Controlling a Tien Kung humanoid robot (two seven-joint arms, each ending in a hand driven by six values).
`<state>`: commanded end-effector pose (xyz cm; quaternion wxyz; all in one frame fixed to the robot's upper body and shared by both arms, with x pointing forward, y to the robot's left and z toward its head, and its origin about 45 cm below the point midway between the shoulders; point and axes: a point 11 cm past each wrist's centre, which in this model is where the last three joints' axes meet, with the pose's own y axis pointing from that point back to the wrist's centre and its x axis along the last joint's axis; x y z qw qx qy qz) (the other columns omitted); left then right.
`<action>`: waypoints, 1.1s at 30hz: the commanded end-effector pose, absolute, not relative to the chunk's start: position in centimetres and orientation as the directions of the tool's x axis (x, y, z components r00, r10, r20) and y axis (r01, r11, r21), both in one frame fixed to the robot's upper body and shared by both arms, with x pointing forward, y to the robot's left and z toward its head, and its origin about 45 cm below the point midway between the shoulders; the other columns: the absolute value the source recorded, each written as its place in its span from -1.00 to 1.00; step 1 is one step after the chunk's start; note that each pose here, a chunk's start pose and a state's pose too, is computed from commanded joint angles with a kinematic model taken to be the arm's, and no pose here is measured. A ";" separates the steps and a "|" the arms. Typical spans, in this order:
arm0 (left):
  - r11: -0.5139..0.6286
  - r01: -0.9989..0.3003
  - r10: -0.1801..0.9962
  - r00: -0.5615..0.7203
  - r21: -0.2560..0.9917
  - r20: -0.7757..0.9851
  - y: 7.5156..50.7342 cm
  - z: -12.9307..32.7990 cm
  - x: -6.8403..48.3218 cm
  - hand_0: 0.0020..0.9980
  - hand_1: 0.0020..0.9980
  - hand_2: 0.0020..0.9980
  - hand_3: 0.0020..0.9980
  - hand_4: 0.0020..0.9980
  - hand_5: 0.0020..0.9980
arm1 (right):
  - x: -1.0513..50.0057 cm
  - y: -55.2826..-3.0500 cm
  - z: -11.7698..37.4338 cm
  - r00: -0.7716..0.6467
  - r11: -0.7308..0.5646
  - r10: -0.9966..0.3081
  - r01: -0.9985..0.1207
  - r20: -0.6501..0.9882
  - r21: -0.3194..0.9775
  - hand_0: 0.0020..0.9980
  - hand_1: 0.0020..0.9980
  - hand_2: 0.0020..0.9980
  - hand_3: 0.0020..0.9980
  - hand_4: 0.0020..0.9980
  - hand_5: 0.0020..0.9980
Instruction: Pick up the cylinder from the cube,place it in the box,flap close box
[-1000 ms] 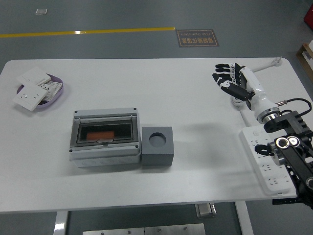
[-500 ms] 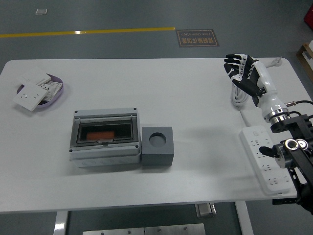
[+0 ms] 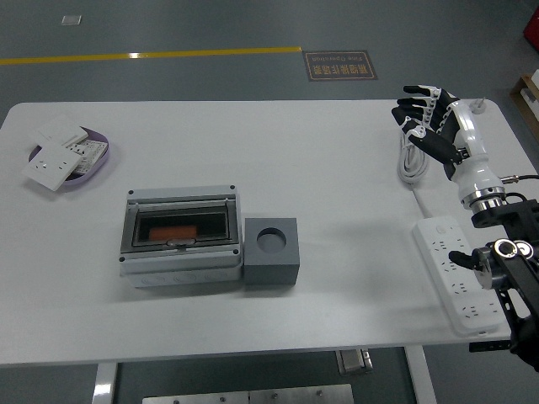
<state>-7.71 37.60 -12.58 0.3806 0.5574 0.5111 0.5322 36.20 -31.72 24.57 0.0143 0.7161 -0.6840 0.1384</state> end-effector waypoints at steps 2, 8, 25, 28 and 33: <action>-0.189 0.166 0.974 -0.091 0.968 0.206 37.7 -12.6 -7.7 0.85 0.71 0.71 0.91 -1.00 -1.00 | 36.1 -31.8 24.4 0.024 -0.061 -0.976 -0.984 0.217 -0.166 0.40 0.25 0.19 0.27 0.58 -0.42; -0.190 0.167 0.974 -0.096 0.968 0.207 37.7 -12.5 -7.7 0.85 0.71 0.71 0.91 -1.00 -1.00 | 36.0 -31.7 24.2 0.023 -0.060 -0.975 -0.985 0.221 -0.161 0.38 0.22 0.14 0.26 0.61 -0.42; -0.202 0.168 0.972 -0.085 0.965 0.218 38.5 -12.4 -7.3 0.85 0.71 0.71 0.91 -1.00 -1.00 | 36.0 -31.9 23.7 -0.002 -0.032 -0.968 -0.990 0.250 -0.134 0.37 0.19 0.06 0.22 0.63 -0.45; -0.195 0.166 0.974 -0.086 0.967 0.211 38.1 -12.5 -7.3 0.85 0.71 0.71 0.91 -1.00 -1.00 | 36.0 -31.9 23.4 -0.007 -0.025 -0.970 -0.992 0.245 -0.128 0.37 0.19 0.06 0.22 0.63 -0.45; -0.192 0.170 0.974 -0.090 0.966 0.209 37.8 -12.5 -7.5 0.85 0.71 0.71 0.91 -1.00 -1.00 | 35.8 -31.9 23.0 -0.009 -0.020 -0.971 -0.993 0.238 -0.117 0.36 0.18 0.06 0.21 0.62 -0.46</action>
